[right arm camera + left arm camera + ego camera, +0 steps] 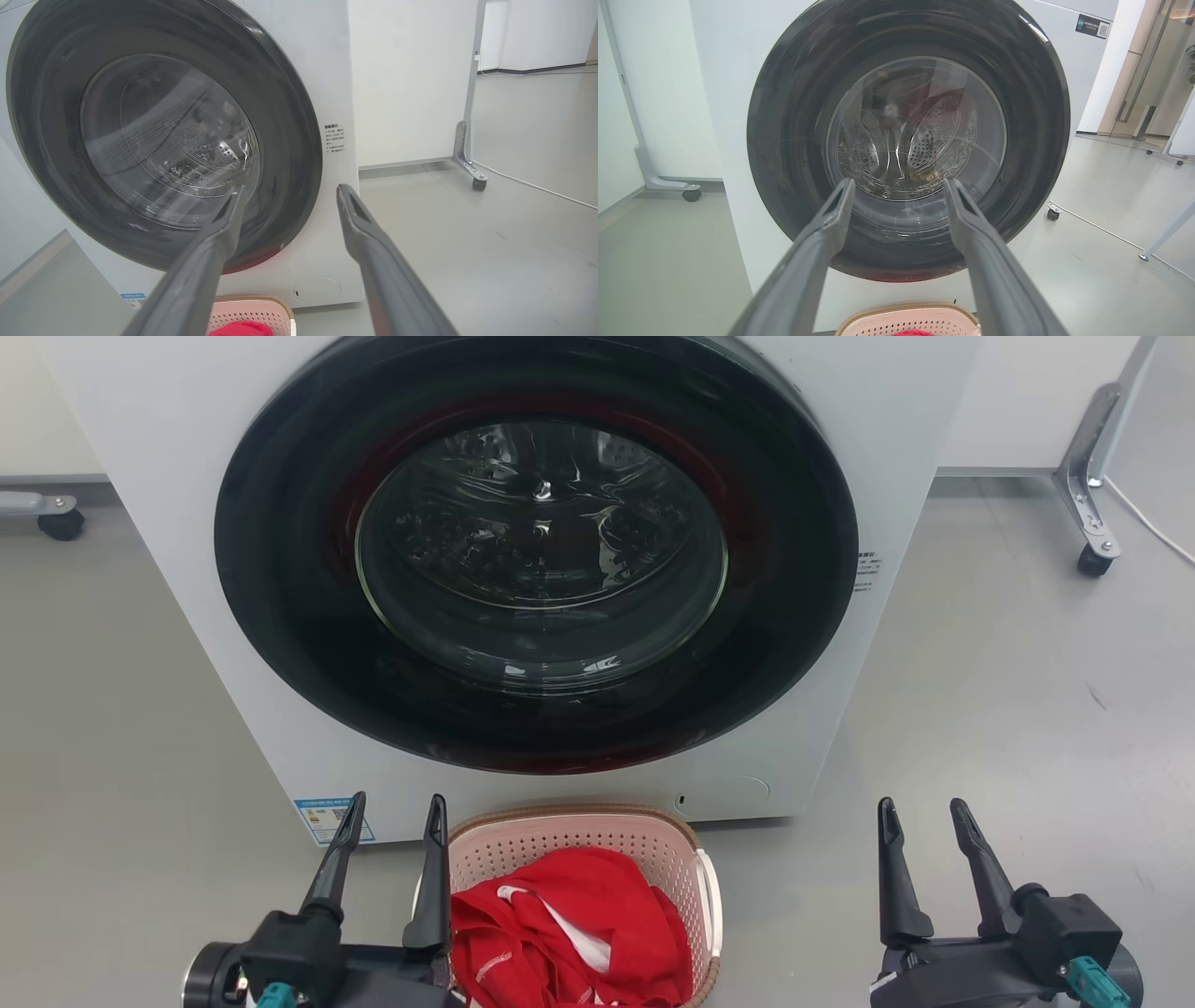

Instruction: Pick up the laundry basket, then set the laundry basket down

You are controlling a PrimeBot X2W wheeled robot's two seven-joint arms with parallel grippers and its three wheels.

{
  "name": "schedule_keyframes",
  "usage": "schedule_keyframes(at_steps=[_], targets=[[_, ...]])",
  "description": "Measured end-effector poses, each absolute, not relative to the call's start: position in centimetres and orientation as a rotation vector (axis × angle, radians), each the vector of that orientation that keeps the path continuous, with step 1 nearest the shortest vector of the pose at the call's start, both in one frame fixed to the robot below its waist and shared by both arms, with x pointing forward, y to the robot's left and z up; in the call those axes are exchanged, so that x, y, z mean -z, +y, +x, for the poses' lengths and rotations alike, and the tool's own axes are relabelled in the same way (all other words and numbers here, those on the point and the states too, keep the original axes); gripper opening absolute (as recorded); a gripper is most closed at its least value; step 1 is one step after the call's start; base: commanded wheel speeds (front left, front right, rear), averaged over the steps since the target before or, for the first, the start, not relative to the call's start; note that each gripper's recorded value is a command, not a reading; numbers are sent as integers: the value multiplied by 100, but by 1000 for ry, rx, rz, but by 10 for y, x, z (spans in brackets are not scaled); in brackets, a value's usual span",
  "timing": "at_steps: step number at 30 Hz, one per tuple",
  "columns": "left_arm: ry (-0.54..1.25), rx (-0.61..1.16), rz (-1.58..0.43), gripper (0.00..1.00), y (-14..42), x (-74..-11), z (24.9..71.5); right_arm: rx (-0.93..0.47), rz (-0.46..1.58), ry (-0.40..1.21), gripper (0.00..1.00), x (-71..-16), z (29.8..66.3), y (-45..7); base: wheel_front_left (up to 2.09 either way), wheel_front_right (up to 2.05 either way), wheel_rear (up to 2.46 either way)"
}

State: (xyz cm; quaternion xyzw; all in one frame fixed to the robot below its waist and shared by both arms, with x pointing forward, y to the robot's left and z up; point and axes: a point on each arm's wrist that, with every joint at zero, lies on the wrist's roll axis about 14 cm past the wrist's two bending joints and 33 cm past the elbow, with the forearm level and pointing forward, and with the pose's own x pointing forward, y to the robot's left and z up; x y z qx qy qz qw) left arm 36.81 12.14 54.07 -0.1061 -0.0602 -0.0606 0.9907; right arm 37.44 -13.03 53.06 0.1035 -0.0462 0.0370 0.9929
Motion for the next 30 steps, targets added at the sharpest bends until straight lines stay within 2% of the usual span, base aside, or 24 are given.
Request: schedule_keyframes(at_steps=[19, 30], targets=[[-304, 147, 53, 100, 107, -576, 355, -121, -81, -270, 100, -565, 364, -111, 0, 0, 0], [-312, 137, 49, 100, 109, -578, 355, -120, -80, -269, 100, -563, 362, -111, 0, 0, 0]])
